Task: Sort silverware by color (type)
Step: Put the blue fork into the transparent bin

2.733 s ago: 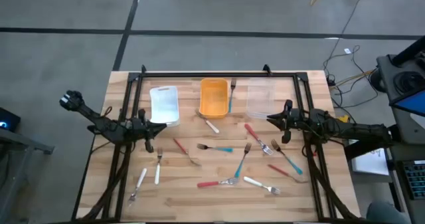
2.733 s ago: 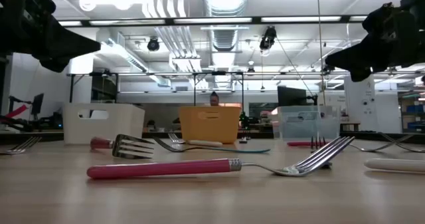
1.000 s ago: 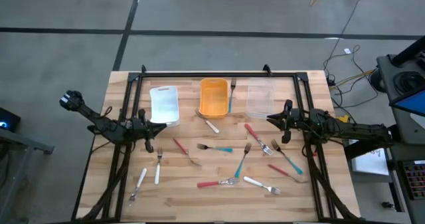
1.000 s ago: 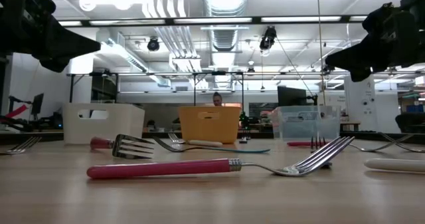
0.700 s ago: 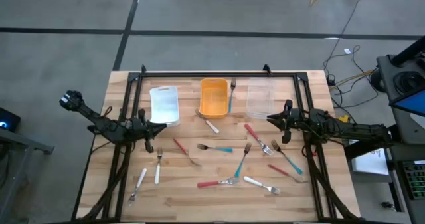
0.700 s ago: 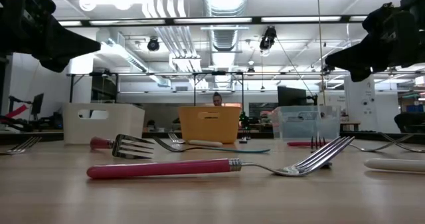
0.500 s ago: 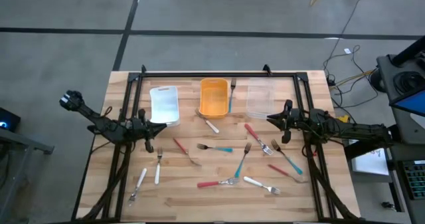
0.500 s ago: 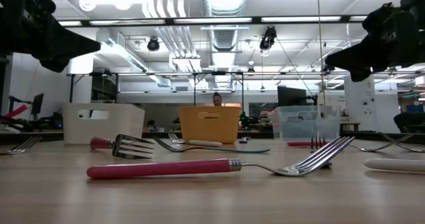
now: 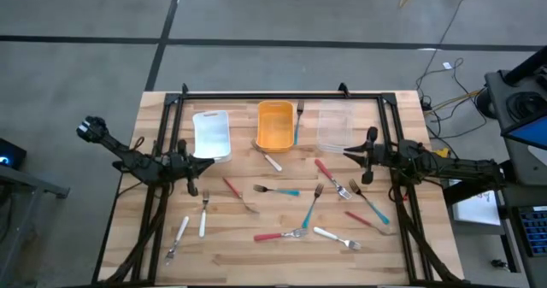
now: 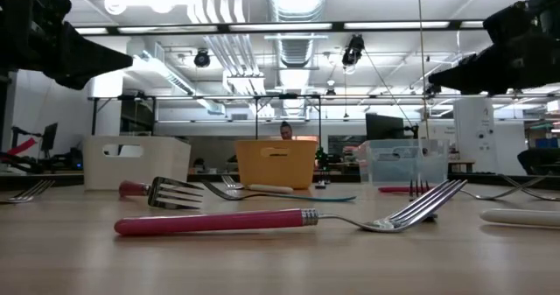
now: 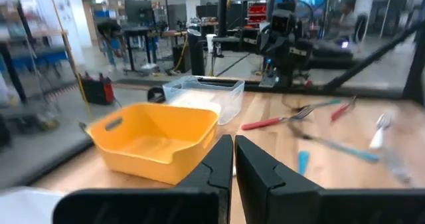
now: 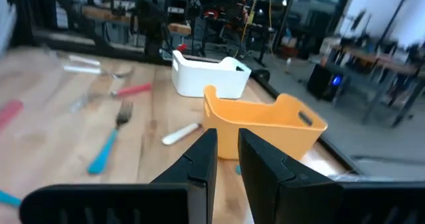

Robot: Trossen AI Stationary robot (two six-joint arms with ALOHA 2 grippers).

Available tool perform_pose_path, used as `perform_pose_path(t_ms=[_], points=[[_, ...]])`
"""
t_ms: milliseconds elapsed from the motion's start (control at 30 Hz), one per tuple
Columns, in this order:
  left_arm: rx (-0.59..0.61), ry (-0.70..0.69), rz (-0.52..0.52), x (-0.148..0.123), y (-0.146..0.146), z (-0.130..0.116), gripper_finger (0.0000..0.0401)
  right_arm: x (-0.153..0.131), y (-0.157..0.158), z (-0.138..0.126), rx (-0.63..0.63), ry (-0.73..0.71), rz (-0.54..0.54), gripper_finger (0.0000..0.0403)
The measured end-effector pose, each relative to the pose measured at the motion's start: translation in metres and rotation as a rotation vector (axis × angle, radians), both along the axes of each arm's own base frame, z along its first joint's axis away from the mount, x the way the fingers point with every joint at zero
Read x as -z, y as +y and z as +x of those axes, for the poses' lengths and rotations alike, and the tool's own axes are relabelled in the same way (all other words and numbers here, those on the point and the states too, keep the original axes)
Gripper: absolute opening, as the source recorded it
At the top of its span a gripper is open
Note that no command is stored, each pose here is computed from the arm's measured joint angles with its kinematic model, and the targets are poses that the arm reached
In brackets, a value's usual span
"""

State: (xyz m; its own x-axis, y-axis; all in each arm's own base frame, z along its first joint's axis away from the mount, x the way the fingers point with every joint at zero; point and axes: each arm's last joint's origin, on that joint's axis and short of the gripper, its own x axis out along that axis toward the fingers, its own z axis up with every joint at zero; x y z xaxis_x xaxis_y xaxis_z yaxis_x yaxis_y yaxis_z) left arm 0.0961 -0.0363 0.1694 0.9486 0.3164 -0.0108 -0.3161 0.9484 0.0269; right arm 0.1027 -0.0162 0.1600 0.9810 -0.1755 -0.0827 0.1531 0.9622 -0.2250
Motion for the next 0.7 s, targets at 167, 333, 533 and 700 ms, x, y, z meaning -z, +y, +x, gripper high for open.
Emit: perform_pose_path(t_ms=[167,333,533,700], points=[[0.021,-0.241,-0.35,-0.016,0.0,-0.001,0.0,-0.014,0.0,0.001,0.008,-0.192,0.269,0.0052],[0.048,-0.437,-0.562,-0.032,0.003,-0.005,0.0,-0.015,-0.001,0.003,0.041,-0.187,0.536,0.0052],[-0.016,-0.545,-0.514,-0.047,0.009,-0.011,0.0,-0.032,-0.003,0.013,0.093,-0.105,0.695,0.0052],[-0.174,-0.467,-0.349,-0.047,0.012,-0.013,0.0,-0.047,-0.005,0.029,0.176,0.093,0.754,0.0052]])
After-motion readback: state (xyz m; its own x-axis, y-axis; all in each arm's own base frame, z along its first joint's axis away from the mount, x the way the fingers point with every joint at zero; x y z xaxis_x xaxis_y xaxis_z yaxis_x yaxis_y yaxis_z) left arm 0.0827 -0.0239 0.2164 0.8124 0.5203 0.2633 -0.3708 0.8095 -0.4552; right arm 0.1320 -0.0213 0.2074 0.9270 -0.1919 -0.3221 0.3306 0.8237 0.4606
